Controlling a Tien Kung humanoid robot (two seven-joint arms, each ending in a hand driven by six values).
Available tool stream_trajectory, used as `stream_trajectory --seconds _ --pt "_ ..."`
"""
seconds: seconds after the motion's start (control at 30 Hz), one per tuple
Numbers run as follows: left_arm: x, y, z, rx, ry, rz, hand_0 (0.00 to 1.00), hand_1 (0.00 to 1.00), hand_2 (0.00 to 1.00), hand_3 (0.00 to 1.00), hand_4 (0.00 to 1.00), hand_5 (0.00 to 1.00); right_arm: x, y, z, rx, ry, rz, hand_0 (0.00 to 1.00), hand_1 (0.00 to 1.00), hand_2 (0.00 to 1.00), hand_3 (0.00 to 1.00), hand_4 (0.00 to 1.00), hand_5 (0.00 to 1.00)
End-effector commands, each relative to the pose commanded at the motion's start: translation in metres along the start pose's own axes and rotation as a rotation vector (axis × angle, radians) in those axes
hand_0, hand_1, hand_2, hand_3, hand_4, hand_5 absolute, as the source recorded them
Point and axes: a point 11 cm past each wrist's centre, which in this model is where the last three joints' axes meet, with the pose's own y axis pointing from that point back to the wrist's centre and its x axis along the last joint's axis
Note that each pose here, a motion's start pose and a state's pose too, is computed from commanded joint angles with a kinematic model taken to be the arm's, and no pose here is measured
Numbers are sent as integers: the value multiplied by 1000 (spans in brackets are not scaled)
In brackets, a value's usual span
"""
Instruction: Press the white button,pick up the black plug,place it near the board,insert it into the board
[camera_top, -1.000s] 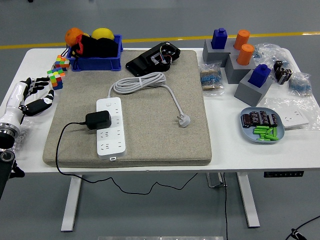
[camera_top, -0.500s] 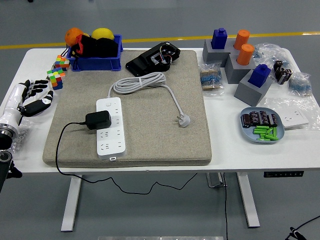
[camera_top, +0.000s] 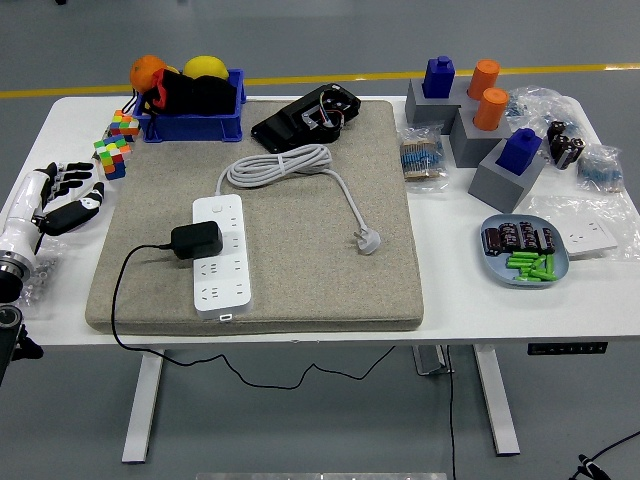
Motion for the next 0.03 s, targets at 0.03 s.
stream_trajectory --seconds 0.03 --pt "0 0 1 -4 0 2 832 799 761 729 618 247 0 0 0 0 0 0 728 599 543 679 744 512"
